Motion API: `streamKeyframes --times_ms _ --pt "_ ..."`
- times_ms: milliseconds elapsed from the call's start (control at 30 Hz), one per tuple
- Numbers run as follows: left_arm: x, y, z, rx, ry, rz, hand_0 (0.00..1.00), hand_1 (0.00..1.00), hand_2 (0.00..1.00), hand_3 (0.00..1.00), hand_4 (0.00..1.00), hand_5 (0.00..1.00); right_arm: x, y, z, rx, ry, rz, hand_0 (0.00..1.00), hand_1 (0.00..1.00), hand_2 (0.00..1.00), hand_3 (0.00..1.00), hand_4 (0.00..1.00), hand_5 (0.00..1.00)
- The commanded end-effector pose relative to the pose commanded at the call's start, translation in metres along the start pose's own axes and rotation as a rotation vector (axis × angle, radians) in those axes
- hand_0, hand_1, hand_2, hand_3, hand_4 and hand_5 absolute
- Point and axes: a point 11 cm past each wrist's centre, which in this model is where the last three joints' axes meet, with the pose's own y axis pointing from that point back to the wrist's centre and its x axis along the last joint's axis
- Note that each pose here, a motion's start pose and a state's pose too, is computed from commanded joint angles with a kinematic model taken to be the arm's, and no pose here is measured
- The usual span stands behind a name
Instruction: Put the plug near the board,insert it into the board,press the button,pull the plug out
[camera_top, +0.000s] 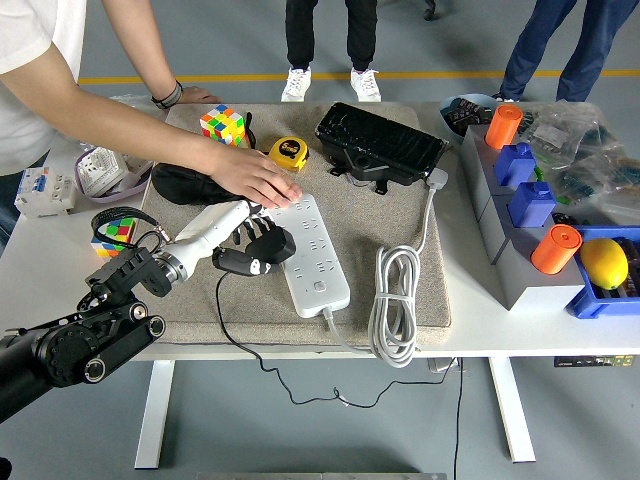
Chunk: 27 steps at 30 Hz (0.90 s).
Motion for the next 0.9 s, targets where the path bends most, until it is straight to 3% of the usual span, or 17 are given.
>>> streamKeyframes --times_ms 300,333,500,533,700,733,900 --pt "0.001 0.000 0.000 0.000 0.006 0.003 0.300 0.478 0.526 0.590 0.998 0.316 0.000 0.000 0.000 0.000 0.000 -0.001 0.608 0.612 0.565 0.544 0.754 0.251" --pt "0.002 0.001 0.000 0.000 0.008 0.003 0.308 0.481 0.525 0.616 0.998 0.378 0.000 0.000 0.000 0.000 0.000 -0.001 0.608 0.612 0.566 0.545 0.755 0.250" --pt "0.004 0.001 0.002 -0.004 0.018 0.011 0.308 0.481 0.525 0.616 0.998 0.378 -0.001 0.000 0.000 0.000 0.000 -0.003 0.608 0.612 0.566 0.545 0.755 0.250" --pt "0.004 0.001 0.003 -0.007 0.021 0.014 0.313 0.489 0.532 0.640 0.998 0.434 -0.001 0.000 0.001 0.000 0.000 -0.003 0.608 0.612 0.566 0.545 0.756 0.249" --pt "0.009 0.003 0.009 -0.022 0.050 0.038 0.313 0.489 0.532 0.640 0.998 0.434 -0.001 0.000 0.001 -0.002 0.002 -0.003 0.608 0.612 0.566 0.545 0.756 0.249" --pt "0.010 0.003 0.010 -0.025 0.055 0.041 0.419 0.551 0.597 0.689 0.998 0.462 -0.001 0.000 0.001 -0.002 0.002 -0.003 0.608 0.611 0.566 0.545 0.755 0.247" --pt "0.013 0.008 0.017 -0.059 0.090 0.078 0.419 0.551 0.597 0.689 0.998 0.462 -0.002 0.000 0.001 -0.001 -0.001 -0.005 0.608 0.611 0.566 0.545 0.755 0.247"
